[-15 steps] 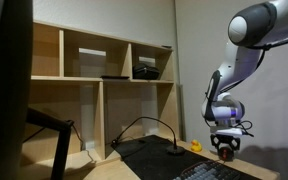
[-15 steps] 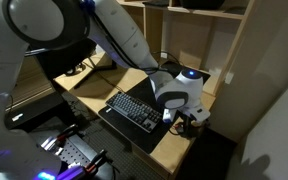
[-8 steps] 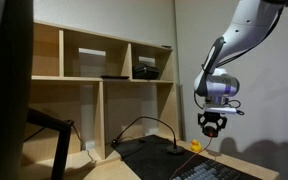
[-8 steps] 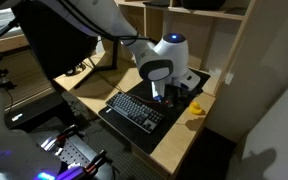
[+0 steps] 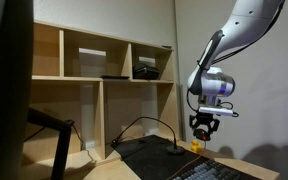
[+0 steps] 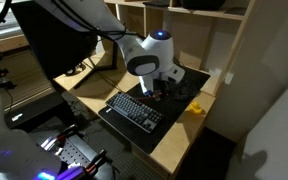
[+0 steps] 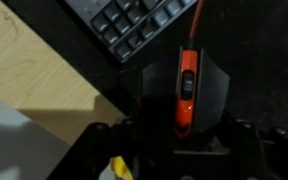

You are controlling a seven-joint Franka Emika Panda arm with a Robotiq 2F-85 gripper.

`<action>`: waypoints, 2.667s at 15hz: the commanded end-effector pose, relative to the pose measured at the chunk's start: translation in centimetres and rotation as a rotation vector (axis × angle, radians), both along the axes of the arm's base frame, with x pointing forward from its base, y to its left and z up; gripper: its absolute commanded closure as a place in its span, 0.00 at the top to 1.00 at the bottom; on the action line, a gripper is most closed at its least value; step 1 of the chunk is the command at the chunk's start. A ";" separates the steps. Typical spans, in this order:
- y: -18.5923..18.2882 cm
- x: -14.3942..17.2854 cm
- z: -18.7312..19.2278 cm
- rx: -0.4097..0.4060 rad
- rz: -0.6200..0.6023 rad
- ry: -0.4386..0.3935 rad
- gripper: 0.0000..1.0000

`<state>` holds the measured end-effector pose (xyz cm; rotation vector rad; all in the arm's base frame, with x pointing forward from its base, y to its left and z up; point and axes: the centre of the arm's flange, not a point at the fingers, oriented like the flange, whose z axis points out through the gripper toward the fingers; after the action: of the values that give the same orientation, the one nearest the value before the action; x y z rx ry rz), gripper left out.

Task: Move the mouse to the left

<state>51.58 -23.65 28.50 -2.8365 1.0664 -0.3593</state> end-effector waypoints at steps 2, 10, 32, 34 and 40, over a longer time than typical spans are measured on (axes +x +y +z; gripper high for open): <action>11.3 -1.4 2.9 0.086 0.237 -0.052 0.45; 15.1 0.6 0.9 0.124 0.289 -0.034 0.45; 36.6 -10.4 -7.7 0.172 0.816 0.257 0.45; 36.5 -9.7 -8.7 0.126 0.818 0.201 0.45; 36.3 -9.0 -8.5 0.093 0.812 0.176 0.70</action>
<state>42.61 12.65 19.97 -2.9396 -0.1115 0.0161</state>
